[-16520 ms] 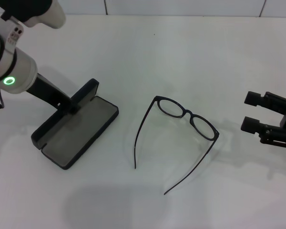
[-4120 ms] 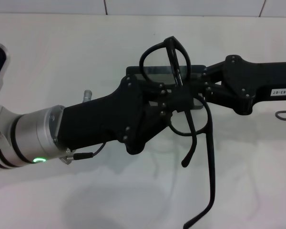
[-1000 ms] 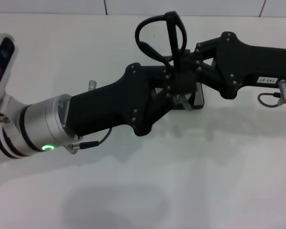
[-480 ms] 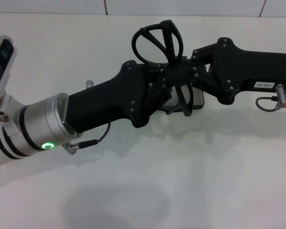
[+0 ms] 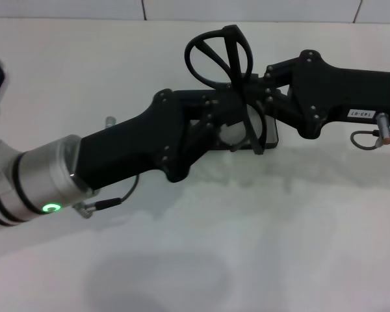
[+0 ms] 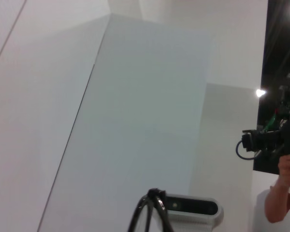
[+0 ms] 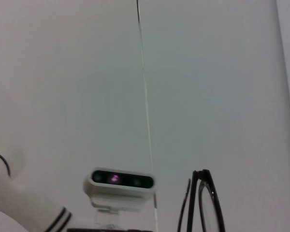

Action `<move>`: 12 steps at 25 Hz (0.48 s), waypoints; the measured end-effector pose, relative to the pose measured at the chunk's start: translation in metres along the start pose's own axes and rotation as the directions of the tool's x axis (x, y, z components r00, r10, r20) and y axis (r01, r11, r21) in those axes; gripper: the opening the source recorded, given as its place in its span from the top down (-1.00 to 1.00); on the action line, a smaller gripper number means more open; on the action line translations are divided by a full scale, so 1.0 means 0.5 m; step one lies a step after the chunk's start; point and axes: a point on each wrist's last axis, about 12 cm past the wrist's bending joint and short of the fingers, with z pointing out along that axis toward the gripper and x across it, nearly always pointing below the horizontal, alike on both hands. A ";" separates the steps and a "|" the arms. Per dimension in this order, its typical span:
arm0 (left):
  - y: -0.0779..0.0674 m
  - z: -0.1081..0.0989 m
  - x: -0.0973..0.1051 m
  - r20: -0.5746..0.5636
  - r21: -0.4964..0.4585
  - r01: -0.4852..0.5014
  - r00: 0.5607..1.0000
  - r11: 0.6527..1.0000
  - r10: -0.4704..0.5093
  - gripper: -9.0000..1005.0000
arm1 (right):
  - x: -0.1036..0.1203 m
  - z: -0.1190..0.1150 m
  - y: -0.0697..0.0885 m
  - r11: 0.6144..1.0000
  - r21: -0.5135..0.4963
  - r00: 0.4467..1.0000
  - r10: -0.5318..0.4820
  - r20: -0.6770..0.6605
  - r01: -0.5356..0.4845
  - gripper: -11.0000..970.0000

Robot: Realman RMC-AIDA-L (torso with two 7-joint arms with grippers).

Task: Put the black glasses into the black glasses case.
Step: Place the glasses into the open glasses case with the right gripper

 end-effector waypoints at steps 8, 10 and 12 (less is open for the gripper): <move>-0.029 -0.101 -0.032 0.017 -0.046 -0.065 0.998 0.997 0.066 0.90 | -0.031 -0.002 -0.008 0.994 -0.009 0.945 -0.106 -0.310 0.109 0.89; -0.035 -0.118 -0.035 0.030 -0.074 -0.081 0.996 0.994 0.083 0.90 | -0.062 0.020 -0.003 0.984 -0.033 0.857 -0.167 -0.487 0.174 0.89; -0.040 -0.129 -0.036 0.038 -0.100 -0.088 0.995 0.991 0.093 0.90 | -0.079 0.046 0.002 0.970 -0.040 0.762 -0.215 -0.610 0.241 0.89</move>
